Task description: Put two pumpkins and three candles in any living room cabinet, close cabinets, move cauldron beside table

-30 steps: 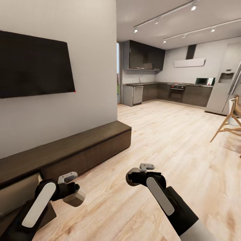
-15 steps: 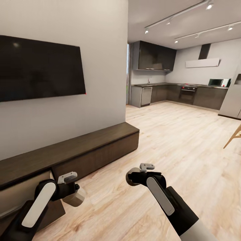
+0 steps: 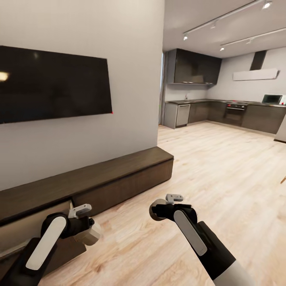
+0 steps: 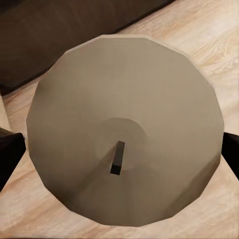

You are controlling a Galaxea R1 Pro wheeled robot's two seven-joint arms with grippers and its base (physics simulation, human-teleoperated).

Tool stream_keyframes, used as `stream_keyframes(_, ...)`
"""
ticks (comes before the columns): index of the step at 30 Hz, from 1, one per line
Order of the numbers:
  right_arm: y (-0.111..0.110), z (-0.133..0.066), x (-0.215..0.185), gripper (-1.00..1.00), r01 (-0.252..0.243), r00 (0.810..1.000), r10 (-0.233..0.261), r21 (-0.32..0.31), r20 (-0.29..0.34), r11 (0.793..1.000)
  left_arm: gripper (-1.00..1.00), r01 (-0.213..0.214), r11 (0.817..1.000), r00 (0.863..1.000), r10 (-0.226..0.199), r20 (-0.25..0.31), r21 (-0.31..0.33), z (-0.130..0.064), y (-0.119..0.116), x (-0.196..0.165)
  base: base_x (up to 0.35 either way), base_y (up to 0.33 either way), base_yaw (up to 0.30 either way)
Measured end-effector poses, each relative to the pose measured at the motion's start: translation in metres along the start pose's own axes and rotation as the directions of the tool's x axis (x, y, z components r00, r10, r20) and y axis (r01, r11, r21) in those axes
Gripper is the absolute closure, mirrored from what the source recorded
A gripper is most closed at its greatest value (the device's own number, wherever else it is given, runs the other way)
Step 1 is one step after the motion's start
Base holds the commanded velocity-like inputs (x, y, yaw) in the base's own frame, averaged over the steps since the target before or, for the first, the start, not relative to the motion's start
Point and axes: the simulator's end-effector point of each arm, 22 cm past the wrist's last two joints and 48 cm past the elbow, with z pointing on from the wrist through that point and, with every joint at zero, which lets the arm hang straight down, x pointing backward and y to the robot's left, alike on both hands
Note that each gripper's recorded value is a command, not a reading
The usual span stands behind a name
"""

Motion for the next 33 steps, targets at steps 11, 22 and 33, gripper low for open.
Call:
stream_keyframes(11, 0.0007, 0.0, 0.0003, 1.0, 0.002, 1.0, -0.002, 0.0, -0.001, 1.0, 1.0, 0.0, 1.0, 1.0, 0.0, 0.001, 0.0, -0.0003, 0.0005, -0.0006, 0.0, 0.002, 0.292)
stream_keyframes(22, 0.0009, 0.0002, 0.0006, 1.0, 0.002, 1.0, -0.002, 0.0, -0.001, 1.0, 1.0, -0.002, 1.0, 1.0, 0.002, 0.0, 0.004, -0.0001, -0.0011, 0.0001, 0.0, 0.127, 0.292)
stream_keyframes(33, 0.0009, 0.0003, 0.0008, 1.0, 0.002, 1.0, -0.002, 0.0, -0.001, 1.0, 1.0, -0.004, 1.0, 1.0, 0.004, -0.001, 0.006, 0.0001, -0.0019, 0.0003, -0.047, 0.065, 0.292)
